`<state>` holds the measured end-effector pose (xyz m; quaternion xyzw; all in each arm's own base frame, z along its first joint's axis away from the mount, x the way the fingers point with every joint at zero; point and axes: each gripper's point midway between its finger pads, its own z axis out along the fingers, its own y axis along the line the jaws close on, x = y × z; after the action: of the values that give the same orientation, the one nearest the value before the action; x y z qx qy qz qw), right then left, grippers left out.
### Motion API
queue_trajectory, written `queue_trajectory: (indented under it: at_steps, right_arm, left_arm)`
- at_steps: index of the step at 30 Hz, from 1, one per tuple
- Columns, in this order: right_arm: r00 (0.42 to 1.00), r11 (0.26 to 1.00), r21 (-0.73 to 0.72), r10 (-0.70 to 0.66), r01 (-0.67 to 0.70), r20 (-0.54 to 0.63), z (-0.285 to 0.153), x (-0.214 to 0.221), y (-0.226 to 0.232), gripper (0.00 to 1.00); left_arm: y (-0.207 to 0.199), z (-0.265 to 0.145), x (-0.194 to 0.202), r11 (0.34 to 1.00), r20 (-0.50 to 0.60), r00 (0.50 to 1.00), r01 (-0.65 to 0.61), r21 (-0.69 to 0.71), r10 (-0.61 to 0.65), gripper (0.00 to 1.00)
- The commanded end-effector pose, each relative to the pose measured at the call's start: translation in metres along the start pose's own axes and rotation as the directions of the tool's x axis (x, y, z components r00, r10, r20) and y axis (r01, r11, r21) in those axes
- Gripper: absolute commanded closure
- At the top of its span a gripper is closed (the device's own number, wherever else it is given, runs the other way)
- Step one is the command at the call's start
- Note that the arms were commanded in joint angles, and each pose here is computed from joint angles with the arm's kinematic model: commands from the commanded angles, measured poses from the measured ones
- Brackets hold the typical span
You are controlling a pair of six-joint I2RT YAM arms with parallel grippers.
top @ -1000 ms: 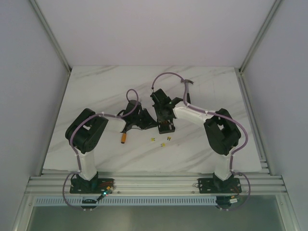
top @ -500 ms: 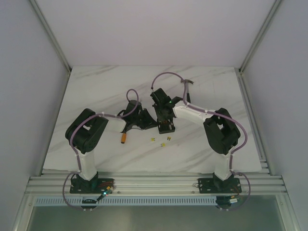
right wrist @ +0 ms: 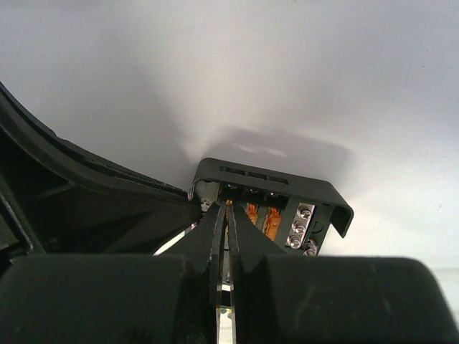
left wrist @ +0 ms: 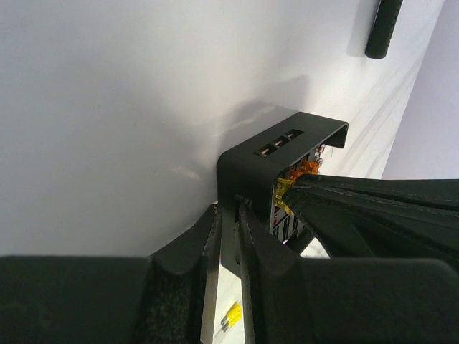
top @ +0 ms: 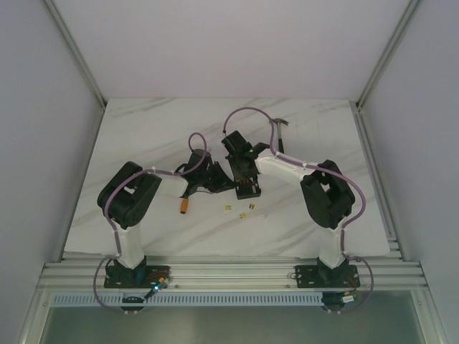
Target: Snap on the fuse box
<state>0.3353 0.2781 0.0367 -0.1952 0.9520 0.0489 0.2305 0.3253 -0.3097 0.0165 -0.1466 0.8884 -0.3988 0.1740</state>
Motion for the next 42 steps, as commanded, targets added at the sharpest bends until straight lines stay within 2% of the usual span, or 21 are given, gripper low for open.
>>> queue_trajectory:
  at_steps: [1,5,10,14,17,21,25,31,42]
  right_arm:
    - [0.832,0.981,0.124,-0.056,0.148,-0.552,0.05,0.174,-0.042,1.0]
    - [0.831,0.976,0.147,-0.051,0.158,-0.553,0.048,0.175,-0.047,1.0]
    - [0.928,0.991,0.078,-0.07,0.106,-0.366,0.025,0.109,-0.023,1.0]
    - [0.984,0.998,0.002,-0.056,0.057,-0.17,0.0,0.041,0.002,0.87]
    - [0.996,0.999,-0.024,-0.035,0.033,-0.08,-0.016,0.007,0.011,0.79]
    - [1.0,0.999,-0.046,-0.015,0.015,-0.009,-0.034,-0.02,0.017,0.74]
    - [1.0,1.0,-0.03,0.0,-0.001,-0.017,-0.037,-0.019,0.015,0.73]
    - [0.997,0.998,0.056,0.028,-0.025,-0.067,-0.026,-0.003,-0.002,0.77]
    - [0.994,0.999,0.042,0.025,-0.02,-0.108,-0.013,0.005,0.002,0.83]
  left_arm:
    - [0.051,0.001,0.021,0.983,-0.039,0.999,0.016,-0.181,-0.024,0.76]
    - [0.051,0.0,0.021,0.984,-0.037,0.999,0.016,-0.179,-0.023,0.76]
    - [0.049,0.0,0.02,0.984,-0.031,0.999,0.015,-0.177,-0.021,0.76]
    - [0.05,0.0,0.02,0.983,-0.029,0.999,0.015,-0.181,-0.02,0.76]
    - [0.05,0.001,0.021,0.983,-0.033,0.999,0.015,-0.181,-0.021,0.76]
    - [0.05,0.001,0.022,0.983,-0.033,0.999,0.013,-0.182,-0.019,0.76]
    - [0.05,0.002,0.021,0.983,-0.031,0.999,0.014,-0.182,-0.019,0.77]
    - [0.05,0.002,0.021,0.983,-0.031,0.999,0.014,-0.184,-0.02,0.77]
    - [0.05,0.002,0.022,0.983,-0.033,0.999,0.015,-0.183,-0.022,0.77]
